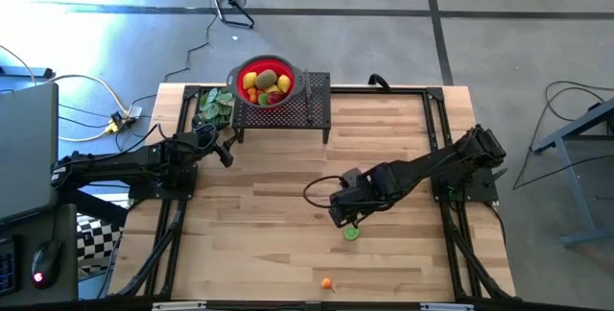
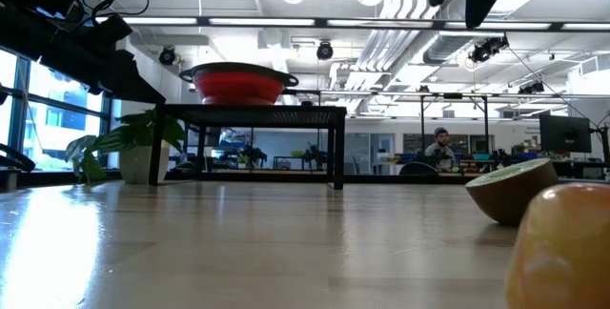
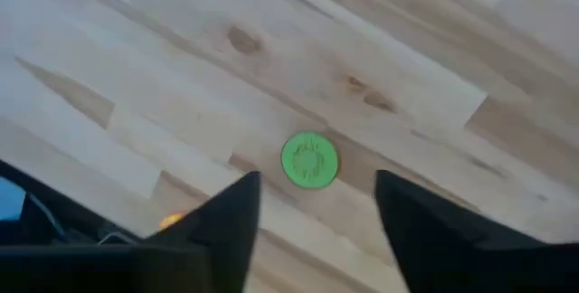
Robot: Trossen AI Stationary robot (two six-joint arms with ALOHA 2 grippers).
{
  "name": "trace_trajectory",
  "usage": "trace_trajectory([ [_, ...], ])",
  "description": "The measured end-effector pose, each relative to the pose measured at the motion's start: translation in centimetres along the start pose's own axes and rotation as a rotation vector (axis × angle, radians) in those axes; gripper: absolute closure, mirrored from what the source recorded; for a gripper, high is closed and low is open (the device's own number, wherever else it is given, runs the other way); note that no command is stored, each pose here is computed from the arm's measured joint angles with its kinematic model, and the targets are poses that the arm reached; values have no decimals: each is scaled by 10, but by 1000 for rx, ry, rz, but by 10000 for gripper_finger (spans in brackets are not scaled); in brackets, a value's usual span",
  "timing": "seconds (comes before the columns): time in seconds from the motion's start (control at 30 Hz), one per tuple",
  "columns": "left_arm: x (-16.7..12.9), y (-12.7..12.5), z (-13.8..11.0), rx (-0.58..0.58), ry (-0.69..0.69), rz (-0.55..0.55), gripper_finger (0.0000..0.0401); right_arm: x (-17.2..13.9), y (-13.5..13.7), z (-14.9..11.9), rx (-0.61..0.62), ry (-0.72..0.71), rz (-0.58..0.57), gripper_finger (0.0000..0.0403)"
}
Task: Pick & Place Fruit
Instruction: Put the brown sliced kiwi into the red strainer bowl on the shelf
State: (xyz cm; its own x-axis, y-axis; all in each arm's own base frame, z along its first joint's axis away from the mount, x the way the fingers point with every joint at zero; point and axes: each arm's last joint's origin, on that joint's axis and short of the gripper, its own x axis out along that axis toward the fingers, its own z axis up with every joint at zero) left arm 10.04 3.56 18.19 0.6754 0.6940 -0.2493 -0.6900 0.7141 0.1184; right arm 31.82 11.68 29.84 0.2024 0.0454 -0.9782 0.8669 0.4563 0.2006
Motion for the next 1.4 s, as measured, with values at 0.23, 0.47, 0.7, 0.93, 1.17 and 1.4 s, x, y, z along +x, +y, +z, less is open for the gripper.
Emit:
trace_trajectory([
  [0.23,0,0,0,0,0,0,173,0,0,-5,-29,-60,-9,91],
  [0.47,0,0,0,0,0,0,173,0,1,-11,-141,-52,-9,66],
  [0.7,0,0,0,0,0,0,173,1,2,-11,-144,-66,-12,74],
  [0.93,0,0,0,0,1,0,173,20,9,-15,-183,-31,-50,76],
  [1.17,0,0,0,0,1,0,173,39,18,-20,-202,-1,-70,76],
  [1.4,0,0,0,0,1,-1,173,61,23,-28,-246,25,-119,76],
])
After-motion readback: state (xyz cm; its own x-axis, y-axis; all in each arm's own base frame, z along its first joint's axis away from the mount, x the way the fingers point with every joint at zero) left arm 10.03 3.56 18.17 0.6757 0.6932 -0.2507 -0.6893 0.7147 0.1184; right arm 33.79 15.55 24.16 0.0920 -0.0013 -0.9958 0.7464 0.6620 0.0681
